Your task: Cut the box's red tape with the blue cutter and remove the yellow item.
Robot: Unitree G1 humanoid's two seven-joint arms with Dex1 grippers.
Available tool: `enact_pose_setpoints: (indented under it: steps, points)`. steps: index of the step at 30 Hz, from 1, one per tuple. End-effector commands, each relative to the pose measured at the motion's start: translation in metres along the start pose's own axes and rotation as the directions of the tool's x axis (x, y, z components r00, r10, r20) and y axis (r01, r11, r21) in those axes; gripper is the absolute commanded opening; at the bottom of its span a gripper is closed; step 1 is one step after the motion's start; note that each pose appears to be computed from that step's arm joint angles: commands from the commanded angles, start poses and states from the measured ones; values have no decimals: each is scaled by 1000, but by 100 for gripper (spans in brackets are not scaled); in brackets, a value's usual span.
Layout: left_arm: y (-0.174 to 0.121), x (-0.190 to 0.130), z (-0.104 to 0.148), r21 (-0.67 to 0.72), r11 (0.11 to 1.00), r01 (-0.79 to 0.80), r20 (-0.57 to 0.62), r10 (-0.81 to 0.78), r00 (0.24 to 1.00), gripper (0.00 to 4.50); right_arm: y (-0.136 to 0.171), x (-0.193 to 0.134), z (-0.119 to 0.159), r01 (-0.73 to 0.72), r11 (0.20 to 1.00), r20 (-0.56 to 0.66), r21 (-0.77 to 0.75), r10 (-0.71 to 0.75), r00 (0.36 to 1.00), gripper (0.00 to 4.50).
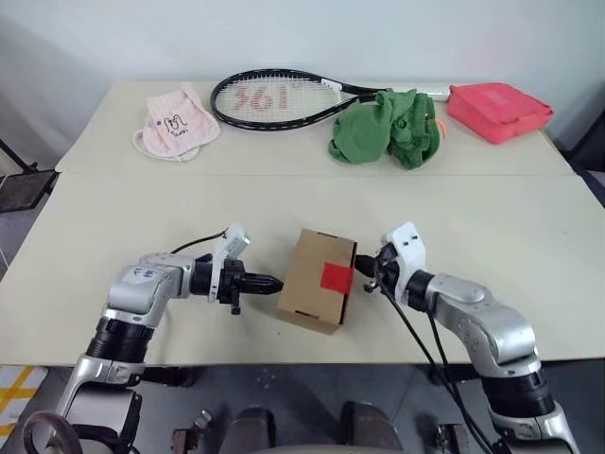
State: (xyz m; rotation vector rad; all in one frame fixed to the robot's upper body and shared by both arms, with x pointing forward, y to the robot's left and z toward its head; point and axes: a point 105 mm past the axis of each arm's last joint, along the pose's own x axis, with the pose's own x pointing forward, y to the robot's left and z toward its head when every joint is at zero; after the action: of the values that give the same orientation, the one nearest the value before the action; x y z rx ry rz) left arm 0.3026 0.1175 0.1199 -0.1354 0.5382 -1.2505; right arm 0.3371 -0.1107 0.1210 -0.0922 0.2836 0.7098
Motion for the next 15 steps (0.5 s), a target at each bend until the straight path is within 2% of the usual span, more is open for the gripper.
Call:
enact_pose_setpoints:
  steps: [1, 5, 10, 15]
  points:
    - [-10, 1, 6, 4, 1000, -14, 59, 14, 998, 2, -1, 13, 13, -23, 999, 28, -45, 24, 999, 0]
    - [-17, 9, -2, -24, 1000, -16, 77, 18, 997, 2, -10, 21, 23, -15, 996, 53, -89, 19, 998, 0]
    - [-20, -1, -8, -37, 999, -32, 61, 34, 998, 2, -21, -6, 23, -34, 988, 14, -153, 37, 999, 0]
    - [-22, -1, -11, -35, 999, -18, 36, 19, 999, 2, -2, -32, 11, -184, 976, -75, -115, 176, 981, 0]
